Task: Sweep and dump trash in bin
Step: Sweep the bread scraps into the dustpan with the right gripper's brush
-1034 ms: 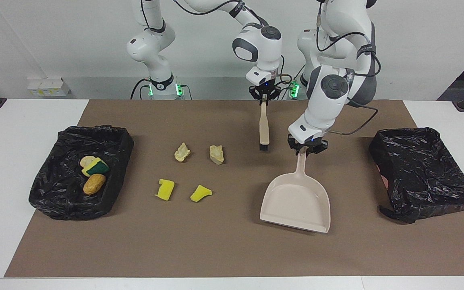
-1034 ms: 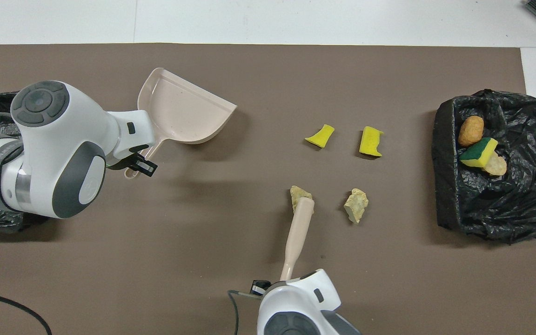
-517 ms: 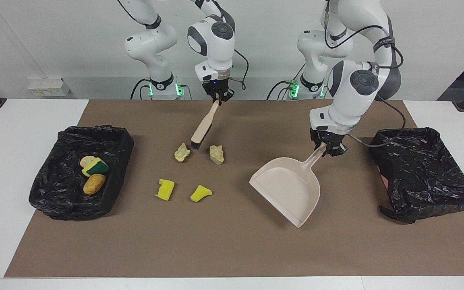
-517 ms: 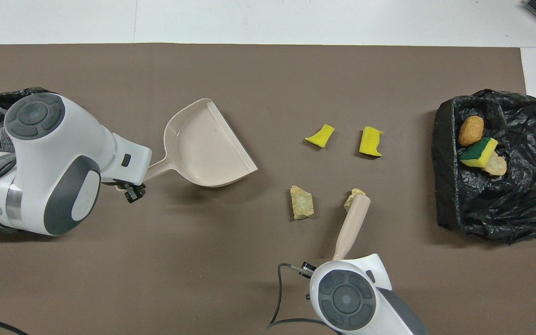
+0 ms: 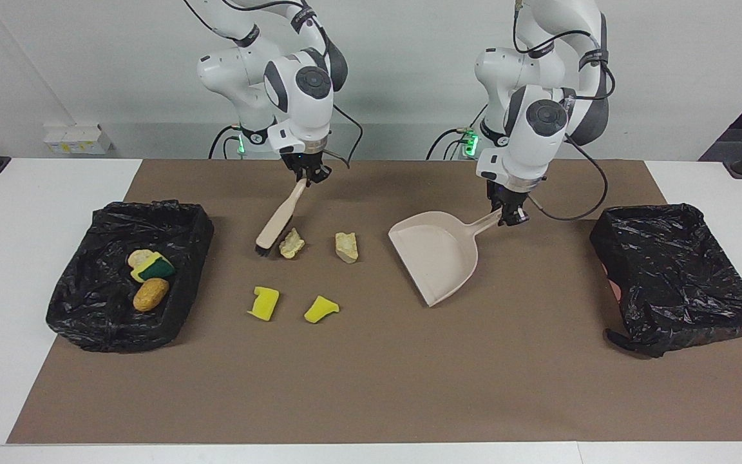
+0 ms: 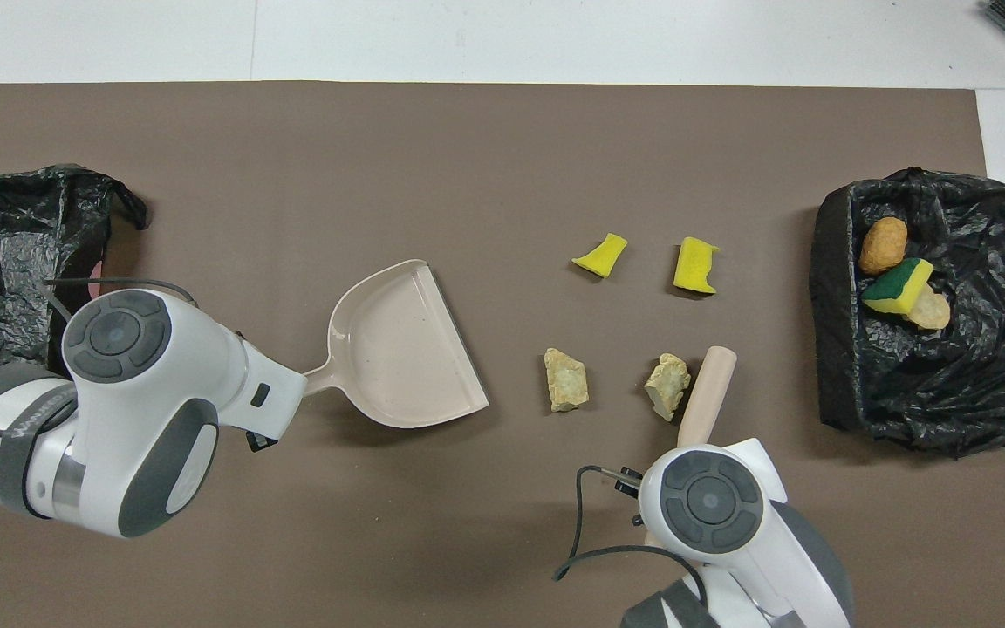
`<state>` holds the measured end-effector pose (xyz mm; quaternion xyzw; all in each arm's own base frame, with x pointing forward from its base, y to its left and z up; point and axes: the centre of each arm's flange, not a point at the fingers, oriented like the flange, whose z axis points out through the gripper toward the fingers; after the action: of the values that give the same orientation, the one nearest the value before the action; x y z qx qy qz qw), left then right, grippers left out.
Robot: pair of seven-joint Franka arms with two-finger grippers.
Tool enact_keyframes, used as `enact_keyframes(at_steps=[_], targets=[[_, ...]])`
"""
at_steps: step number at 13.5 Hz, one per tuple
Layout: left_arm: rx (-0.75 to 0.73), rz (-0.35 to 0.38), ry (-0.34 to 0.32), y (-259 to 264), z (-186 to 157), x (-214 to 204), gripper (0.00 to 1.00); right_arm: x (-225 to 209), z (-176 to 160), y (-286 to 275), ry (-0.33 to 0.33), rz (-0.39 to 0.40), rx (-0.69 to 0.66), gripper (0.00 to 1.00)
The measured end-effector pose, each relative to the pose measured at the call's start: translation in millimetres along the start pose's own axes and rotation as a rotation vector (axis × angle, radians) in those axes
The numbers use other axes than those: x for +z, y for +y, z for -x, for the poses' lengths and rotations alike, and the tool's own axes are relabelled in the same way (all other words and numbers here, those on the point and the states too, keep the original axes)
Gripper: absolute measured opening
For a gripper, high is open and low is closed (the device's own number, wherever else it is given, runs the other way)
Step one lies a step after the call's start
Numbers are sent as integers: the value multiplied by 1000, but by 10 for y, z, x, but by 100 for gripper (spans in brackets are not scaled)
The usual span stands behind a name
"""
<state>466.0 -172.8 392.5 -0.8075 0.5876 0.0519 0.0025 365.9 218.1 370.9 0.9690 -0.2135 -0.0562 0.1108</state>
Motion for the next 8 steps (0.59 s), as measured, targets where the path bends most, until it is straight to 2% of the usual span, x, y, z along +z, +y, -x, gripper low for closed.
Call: enact_keyframes(at_steps=[3, 8], targets=[[46, -60, -1, 60, -77, 82, 32, 121, -19, -74, -10, 1, -34, 26], [55, -61, -3, 122, -100, 163, 32, 137, 58, -408, -90, -80, -22, 26]])
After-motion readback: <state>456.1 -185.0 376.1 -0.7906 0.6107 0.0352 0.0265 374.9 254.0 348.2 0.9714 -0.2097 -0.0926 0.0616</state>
